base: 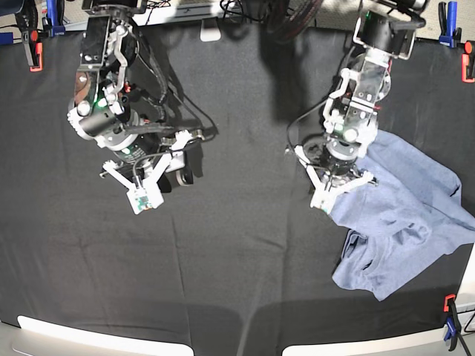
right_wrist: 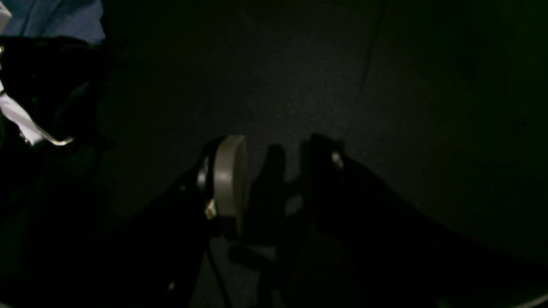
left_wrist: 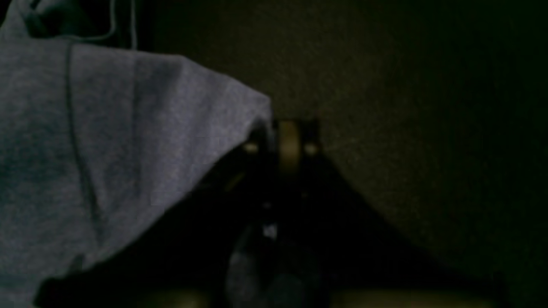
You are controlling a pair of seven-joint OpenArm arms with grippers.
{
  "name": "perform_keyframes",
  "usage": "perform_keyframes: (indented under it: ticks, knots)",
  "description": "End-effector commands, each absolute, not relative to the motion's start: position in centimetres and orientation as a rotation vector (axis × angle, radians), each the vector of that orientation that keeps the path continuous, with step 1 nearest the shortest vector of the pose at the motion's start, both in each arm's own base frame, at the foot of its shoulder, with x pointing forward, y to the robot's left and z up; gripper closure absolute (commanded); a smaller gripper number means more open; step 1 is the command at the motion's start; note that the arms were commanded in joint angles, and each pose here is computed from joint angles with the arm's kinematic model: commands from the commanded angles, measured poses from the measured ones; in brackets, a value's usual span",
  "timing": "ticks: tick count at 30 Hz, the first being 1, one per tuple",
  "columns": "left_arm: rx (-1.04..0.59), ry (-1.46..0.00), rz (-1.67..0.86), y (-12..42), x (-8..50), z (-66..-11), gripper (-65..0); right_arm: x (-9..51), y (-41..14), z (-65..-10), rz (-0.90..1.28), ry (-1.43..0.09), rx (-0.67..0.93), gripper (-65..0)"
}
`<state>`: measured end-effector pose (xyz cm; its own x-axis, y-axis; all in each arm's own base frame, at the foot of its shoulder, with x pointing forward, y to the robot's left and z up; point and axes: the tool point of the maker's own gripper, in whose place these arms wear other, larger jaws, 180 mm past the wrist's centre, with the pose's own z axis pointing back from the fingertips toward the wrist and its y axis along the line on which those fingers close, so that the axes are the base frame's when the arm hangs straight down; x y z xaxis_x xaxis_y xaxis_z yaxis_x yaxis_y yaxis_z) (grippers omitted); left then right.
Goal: Layout the t-shirt on the table in an organized manner, then fold the t-shirt properly
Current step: 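Lift the shirt with the left gripper and lay it flat across the table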
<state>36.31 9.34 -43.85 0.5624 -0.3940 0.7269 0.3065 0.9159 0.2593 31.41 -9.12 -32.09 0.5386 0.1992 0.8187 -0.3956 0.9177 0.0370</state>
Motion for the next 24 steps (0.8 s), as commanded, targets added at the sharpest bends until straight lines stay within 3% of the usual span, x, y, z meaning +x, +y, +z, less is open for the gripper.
perform_keyframes:
  ticks: [1, 5, 10, 18, 24]
  knots:
    - [0.148, -0.858, -0.4, 10.5, 36.5, -43.8, 0.0, 32.2, -8.9, -30.5, 0.369, -1.001, 0.234, -22.6]
    - [0.128, -0.875, -0.388, 10.2, 36.6, -43.5, 0.0, 32.2, -8.9, -30.5, 0.37, -1.001, 0.234, -22.6]
    - [-0.048, -0.942, -0.333, 7.2, 35.9, -41.3, 0.0, 32.0, -9.6, -30.5, 0.412, -0.995, 0.217, -22.5]
    - [-0.659, -1.1, -0.63, -7.9, 26.2, -34.0, 0.0, 32.0, -12.1, -30.6, 0.465, -0.974, 0.138, -22.6]
    - [-0.841, -1.1, -0.743, -16.3, 21.8, -31.0, 0.0, 32.0, -12.1, -30.5, 0.463, -0.979, 0.148, -22.6]
